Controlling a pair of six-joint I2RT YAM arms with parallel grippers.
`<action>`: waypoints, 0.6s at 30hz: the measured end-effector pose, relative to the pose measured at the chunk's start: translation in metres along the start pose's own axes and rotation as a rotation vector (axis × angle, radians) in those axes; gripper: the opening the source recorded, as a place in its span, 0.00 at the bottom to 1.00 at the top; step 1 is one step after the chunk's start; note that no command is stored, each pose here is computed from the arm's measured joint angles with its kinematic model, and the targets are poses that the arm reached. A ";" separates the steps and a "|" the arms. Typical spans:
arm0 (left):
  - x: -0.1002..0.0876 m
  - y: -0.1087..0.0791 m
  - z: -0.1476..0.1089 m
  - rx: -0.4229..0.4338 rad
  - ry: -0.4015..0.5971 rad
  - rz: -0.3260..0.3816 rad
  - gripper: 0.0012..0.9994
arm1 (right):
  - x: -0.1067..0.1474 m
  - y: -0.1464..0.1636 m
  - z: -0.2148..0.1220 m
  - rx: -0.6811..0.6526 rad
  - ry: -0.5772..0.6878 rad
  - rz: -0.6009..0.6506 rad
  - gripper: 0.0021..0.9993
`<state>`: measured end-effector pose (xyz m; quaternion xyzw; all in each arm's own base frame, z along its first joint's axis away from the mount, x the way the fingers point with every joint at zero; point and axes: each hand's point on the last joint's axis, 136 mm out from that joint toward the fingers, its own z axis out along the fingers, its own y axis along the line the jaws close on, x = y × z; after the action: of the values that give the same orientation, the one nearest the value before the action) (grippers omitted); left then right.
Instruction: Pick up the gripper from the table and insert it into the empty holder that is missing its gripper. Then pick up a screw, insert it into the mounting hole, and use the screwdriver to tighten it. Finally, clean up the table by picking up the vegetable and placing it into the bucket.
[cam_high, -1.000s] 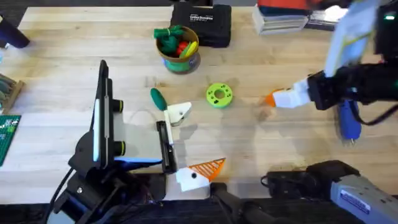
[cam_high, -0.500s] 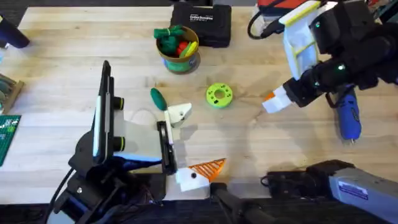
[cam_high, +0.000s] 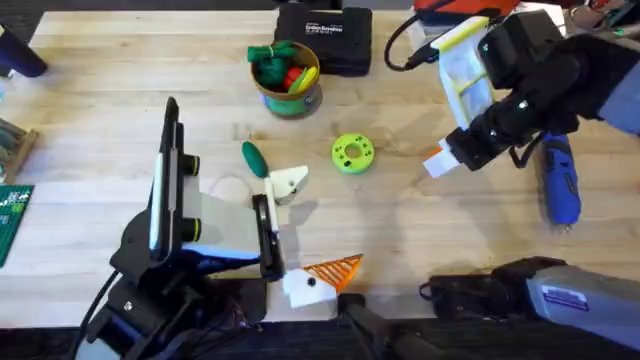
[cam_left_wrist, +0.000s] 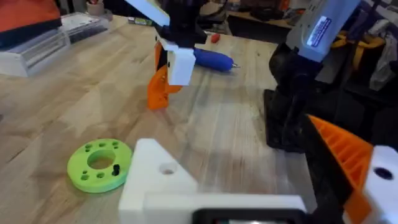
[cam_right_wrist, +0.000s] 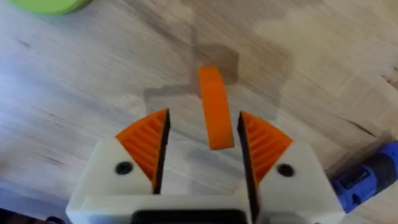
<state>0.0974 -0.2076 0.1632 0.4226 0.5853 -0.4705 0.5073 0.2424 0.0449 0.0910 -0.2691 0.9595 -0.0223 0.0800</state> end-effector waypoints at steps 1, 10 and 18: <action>0.000 0.000 0.000 0.000 0.000 0.000 0.99 | 0.000 0.000 0.001 0.000 0.002 -0.001 0.60; 0.000 0.000 0.000 0.000 0.000 0.000 0.99 | -0.003 -0.001 0.001 0.003 -0.009 -0.002 0.18; 0.000 0.000 0.000 0.000 0.000 0.000 0.99 | -0.003 -0.003 0.001 0.012 -0.010 -0.002 0.01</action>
<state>0.0974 -0.2076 0.1633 0.4225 0.5854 -0.4705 0.5074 0.2468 0.0444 0.0912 -0.2695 0.9588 -0.0267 0.0862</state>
